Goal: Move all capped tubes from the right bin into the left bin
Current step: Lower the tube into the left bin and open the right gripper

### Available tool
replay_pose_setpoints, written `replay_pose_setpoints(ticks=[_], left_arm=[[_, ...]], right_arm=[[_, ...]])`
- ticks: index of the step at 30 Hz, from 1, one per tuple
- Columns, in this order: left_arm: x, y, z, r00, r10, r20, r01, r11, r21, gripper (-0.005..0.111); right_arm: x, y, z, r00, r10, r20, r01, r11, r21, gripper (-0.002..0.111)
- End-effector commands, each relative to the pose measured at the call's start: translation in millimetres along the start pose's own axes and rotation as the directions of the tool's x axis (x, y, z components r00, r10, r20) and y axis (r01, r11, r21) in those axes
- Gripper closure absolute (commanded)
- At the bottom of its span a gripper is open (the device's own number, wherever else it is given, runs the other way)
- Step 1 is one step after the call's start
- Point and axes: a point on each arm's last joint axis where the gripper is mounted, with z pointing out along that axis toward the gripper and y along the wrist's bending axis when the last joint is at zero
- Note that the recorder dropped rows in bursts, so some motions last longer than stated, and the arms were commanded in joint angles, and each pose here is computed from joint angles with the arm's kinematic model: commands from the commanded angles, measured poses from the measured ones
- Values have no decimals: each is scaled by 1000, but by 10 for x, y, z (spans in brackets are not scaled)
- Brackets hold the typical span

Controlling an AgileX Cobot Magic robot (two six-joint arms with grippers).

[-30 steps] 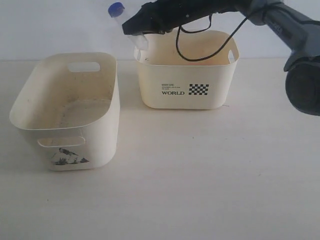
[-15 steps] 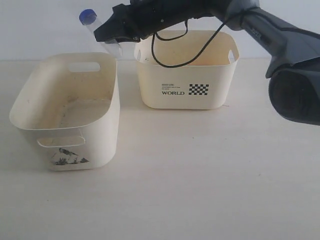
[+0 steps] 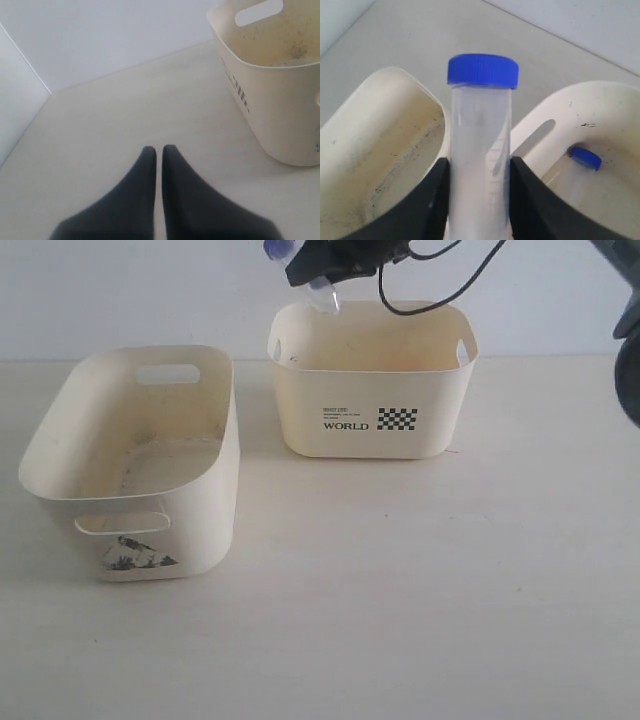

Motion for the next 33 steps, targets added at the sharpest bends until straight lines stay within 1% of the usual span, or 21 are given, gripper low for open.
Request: replay_pose_setpoints(ticks=[1, 4, 7, 9, 11, 13, 15, 17, 18, 19, 20, 21, 22, 24, 26, 28, 29, 30, 31, 32, 33], left_arm=[[-12, 5, -3, 1000, -8, 5, 8, 1000, -2, 102], [-12, 5, -3, 1000, -8, 5, 8, 1000, -2, 102], [-12, 5, -3, 1000, -8, 5, 8, 1000, -2, 102], [-12, 5, -3, 1000, -8, 5, 8, 1000, -2, 102], [-12, 5, -3, 1000, -8, 5, 8, 1000, -2, 102], [-12, 5, -3, 1000, -8, 5, 8, 1000, -2, 102], [-12, 5, -3, 1000, -8, 5, 8, 1000, -2, 102], [-12, 5, -3, 1000, -8, 5, 8, 1000, -2, 102], [-12, 5, -3, 1000, -8, 5, 8, 1000, -2, 102], [-12, 5, -3, 1000, -8, 5, 8, 1000, -2, 102], [-12, 5, -3, 1000, -8, 5, 8, 1000, -2, 102], [-12, 5, -3, 1000, -8, 5, 8, 1000, -2, 102], [-12, 5, -3, 1000, -8, 5, 8, 1000, -2, 102], [-12, 5, -3, 1000, -8, 5, 8, 1000, -2, 102], [-12, 5, -3, 1000, -8, 5, 8, 1000, -2, 102], [-12, 5, -3, 1000, -8, 5, 8, 1000, -2, 102], [-12, 5, -3, 1000, -8, 5, 8, 1000, -2, 102], [-12, 5, -3, 1000, -8, 5, 8, 1000, -2, 102], [-12, 5, -3, 1000, -8, 5, 8, 1000, -2, 102], [-12, 5, -3, 1000, -8, 5, 8, 1000, -2, 102], [-12, 5, -3, 1000, -8, 5, 8, 1000, -2, 102]], right_arm=[[-1, 204, -157, 999, 25, -38, -24, 999, 21, 109], [217, 249, -171, 989, 40, -144, -33, 998, 47, 109], [407, 410, -337, 978, 48, -204, -41, 999, 35, 109], [535, 638, -406, 969, 52, -242, -50, 999, 14, 109], [696, 971, -389, 955, 14, -297, -24, 999, -32, 109], [761, 1322, -313, 962, -60, -268, 52, 998, -38, 109], [758, 1594, -195, 964, -163, -210, 164, 986, -12, 109], [754, 1835, -16, 949, -271, -160, 279, 960, 25, 109], [761, 1911, 70, 940, -309, -143, 317, 948, 38, 109], [780, 2042, 270, 924, -371, -97, 377, 924, 63, 109], [797, 2071, 354, 921, -379, -84, 385, 921, 65, 109], [843, 2031, 511, 925, -370, -83, 376, 924, 69, 109], [857, 2001, 567, 928, -363, -80, 368, 927, 74, 109], [858, 1895, 736, 935, -352, -30, 353, 927, 123, 108], [866, 1848, 830, 945, -326, -1, 323, 937, 134, 98], [922, 1838, 877, 953, -300, -33, 302, 947, 108, 59], [920, 1839, 877, 954, -298, -30, 300, 948, 108, 46], [911, 1839, 877, 963, -268, -17, 268, 957, 111, 31], [891, 1854, 849, 971, -240, -5, 239, 964, 113, 30], [882, 1873, 822, 977, -213, -3, 212, 971, 107, 38], [881, 1902, 782, 982, -190, -14, 190, 977, 94, 55]])
